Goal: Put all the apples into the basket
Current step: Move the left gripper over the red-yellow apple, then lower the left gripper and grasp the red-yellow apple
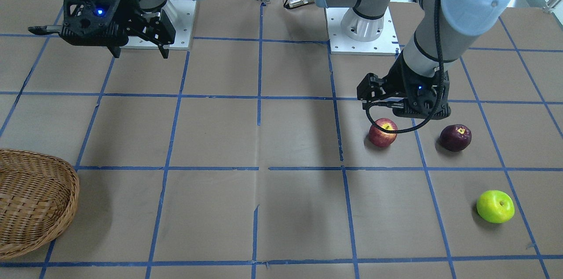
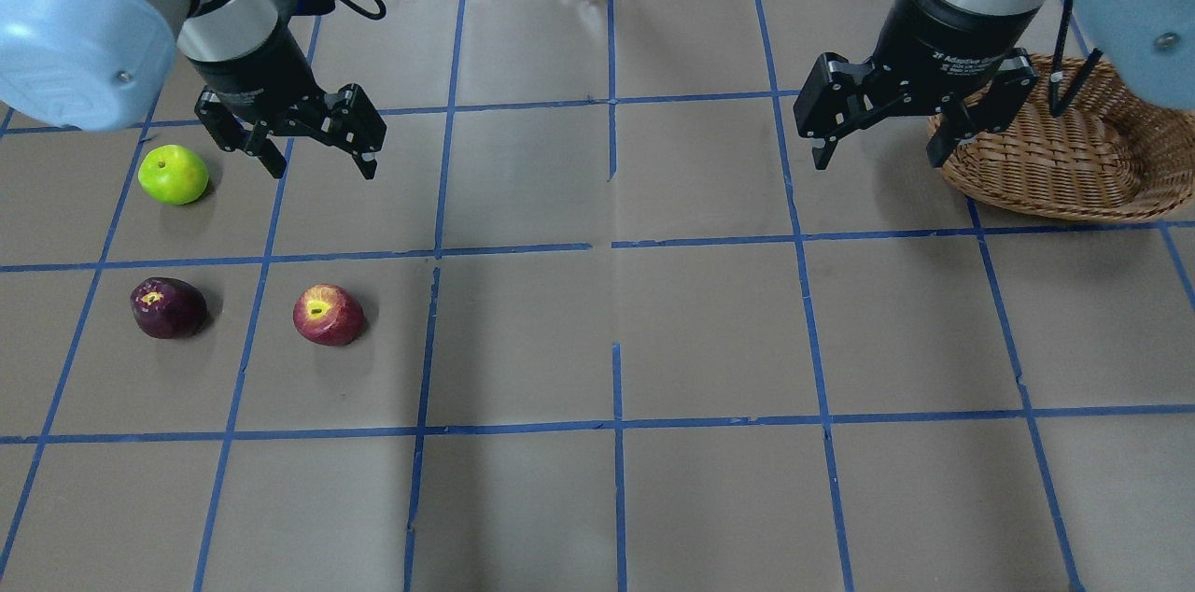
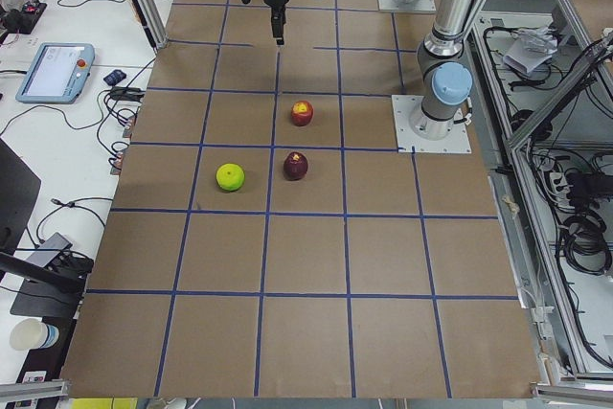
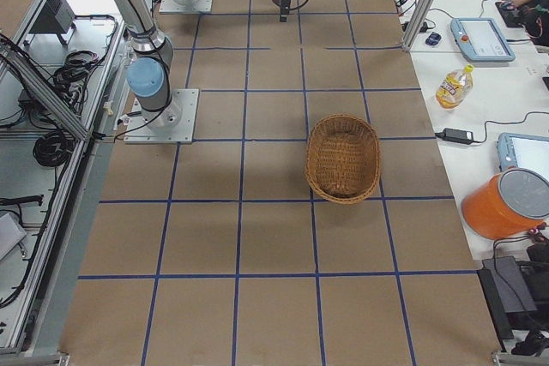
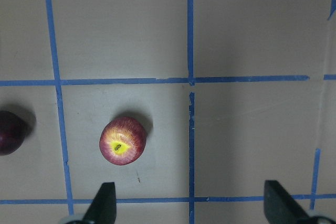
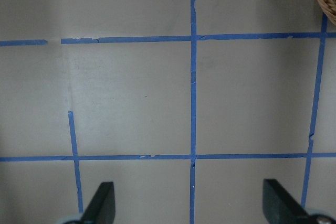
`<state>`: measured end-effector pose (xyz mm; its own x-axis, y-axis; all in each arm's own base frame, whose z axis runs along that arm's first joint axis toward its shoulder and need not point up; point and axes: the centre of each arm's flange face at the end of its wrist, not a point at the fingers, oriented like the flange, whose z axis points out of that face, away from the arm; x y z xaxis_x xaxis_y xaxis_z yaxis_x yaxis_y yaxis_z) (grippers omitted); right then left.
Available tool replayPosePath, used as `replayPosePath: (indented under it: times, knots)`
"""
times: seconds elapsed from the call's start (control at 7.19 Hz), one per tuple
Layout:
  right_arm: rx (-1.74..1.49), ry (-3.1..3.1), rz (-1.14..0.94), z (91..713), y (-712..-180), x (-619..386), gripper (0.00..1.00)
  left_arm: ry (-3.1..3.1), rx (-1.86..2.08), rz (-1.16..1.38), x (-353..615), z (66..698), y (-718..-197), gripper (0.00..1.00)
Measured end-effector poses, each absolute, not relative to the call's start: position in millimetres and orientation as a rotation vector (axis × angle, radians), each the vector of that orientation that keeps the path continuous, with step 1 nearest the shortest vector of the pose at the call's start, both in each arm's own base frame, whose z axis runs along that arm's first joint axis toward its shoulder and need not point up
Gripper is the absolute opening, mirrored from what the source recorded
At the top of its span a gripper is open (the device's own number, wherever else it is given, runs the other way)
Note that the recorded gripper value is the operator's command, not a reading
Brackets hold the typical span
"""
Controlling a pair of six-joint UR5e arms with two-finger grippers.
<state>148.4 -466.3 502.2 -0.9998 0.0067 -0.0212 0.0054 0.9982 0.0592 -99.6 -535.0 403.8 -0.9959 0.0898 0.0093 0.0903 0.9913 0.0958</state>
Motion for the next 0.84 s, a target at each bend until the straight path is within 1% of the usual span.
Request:
replayPosePath:
  times: [0.14, 0.42, 0.84]
  knots:
    - [0.008, 3.12, 0.097, 500.0, -467.7, 147.8, 1.0, -3.128, -0.168, -0.161, -85.7, 374.7, -533.3, 1.0]
    - [0.012, 3.117, 0.115, 492.0, -469.3, 147.6, 1.0, -3.097, -0.141, -0.262, -40.1, 313.9, -515.9, 1.0]
    - [0.011, 3.127, 0.096, 491.1, -465.4, 147.8, 1.0, -3.087, -0.18, -0.263, -25.0, 245.9, -498.0, 1.0]
